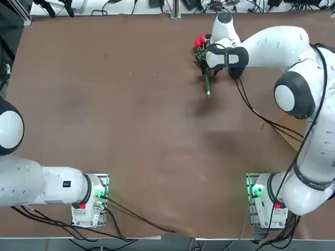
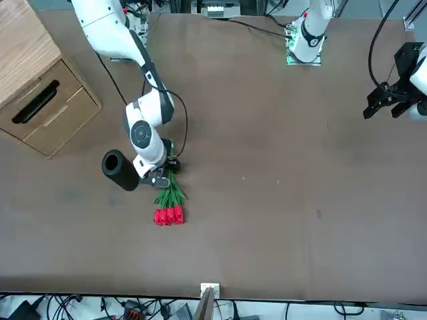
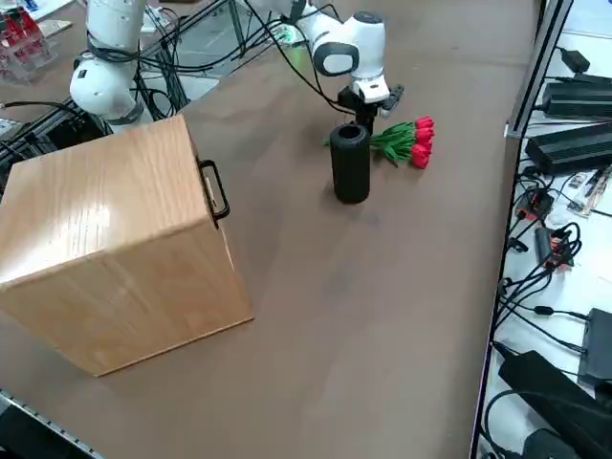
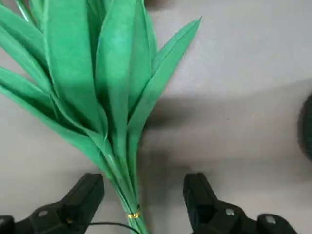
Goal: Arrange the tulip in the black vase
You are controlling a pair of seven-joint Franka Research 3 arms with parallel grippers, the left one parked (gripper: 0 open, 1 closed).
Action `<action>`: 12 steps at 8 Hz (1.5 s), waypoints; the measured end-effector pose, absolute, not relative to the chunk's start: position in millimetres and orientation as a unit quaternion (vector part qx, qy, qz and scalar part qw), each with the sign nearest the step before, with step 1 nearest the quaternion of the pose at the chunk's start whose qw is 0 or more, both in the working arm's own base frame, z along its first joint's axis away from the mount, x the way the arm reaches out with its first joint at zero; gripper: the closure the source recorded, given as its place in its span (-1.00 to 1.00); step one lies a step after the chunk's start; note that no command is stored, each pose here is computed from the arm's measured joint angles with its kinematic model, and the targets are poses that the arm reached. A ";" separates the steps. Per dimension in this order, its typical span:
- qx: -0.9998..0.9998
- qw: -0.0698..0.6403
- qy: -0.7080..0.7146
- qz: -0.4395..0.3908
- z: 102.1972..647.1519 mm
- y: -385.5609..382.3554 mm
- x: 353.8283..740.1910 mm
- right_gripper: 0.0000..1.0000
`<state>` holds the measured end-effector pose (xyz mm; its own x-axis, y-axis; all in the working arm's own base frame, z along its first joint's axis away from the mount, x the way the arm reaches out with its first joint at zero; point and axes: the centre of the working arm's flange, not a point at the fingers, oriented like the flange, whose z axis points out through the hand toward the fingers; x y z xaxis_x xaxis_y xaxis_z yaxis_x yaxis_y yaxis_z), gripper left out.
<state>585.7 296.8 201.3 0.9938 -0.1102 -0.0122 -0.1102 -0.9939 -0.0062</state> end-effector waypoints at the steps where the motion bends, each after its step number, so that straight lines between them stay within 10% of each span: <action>1: -0.998 0.005 0.061 0.003 197.6 297.3 586.0 -1.00; 7: -0.998 0.007 0.070 -0.001 187.7 298.9 585.5 -0.62; 10: -0.997 0.008 0.071 -0.004 191.5 298.3 586.9 0.55; 12: -0.997 0.008 0.071 -0.004 191.9 298.7 586.8 0.71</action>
<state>586.8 298.7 191.9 0.9899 -0.1416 0.0066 -0.1414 -0.9898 -0.0172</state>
